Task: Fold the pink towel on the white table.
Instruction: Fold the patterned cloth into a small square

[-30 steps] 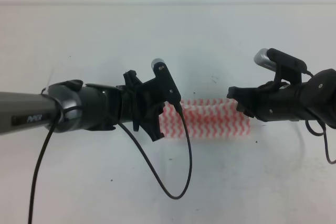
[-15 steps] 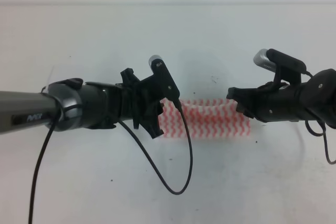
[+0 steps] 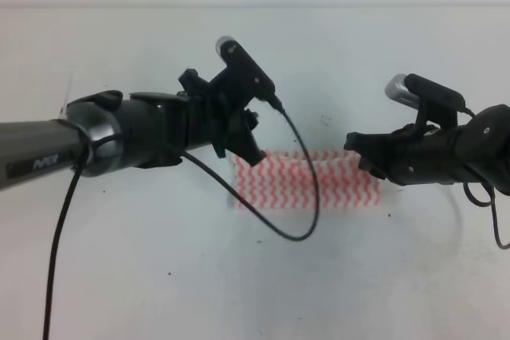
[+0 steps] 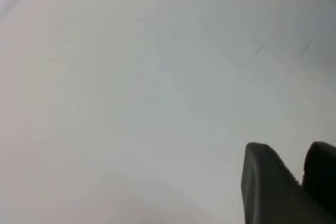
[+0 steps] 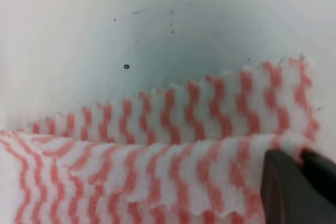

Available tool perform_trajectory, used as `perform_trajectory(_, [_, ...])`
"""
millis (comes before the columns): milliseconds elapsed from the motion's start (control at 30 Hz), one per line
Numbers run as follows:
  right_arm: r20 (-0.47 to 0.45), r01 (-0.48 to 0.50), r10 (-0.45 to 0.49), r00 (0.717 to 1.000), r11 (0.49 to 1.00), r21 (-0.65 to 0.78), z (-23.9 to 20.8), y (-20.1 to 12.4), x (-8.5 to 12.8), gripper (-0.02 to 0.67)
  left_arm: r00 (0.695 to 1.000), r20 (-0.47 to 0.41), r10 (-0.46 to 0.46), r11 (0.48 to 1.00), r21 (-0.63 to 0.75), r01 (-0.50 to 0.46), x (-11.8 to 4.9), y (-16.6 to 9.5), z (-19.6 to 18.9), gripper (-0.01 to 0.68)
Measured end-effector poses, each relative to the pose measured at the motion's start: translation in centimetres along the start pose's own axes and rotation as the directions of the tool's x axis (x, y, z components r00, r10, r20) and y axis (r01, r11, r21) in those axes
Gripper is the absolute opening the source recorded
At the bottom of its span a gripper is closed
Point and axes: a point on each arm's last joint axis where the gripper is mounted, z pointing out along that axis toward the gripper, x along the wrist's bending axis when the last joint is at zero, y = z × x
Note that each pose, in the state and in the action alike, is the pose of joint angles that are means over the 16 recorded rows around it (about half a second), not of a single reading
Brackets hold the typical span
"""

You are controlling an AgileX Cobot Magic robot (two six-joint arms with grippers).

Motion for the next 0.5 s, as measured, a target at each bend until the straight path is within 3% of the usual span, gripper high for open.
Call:
perform_trajectory(233, [0.001, 0.000, 0.000, 1.000, 1.000, -0.003, 0.0, 0.0, 0.0, -0.017, 0.980, 0.150, -0.131, 0.990, -0.031, 0.137, -2.1, -0.8, -0.2, 0.154])
perform_trajectory(500, [0.001, -0.001, 0.001, 1.000, 1.000, -0.002, 0.0, 0.0, 0.0, -0.014, 0.956, 0.252, -0.152, 0.987, -0.004, 0.158, -4.0, -2.5, 0.2, 0.149])
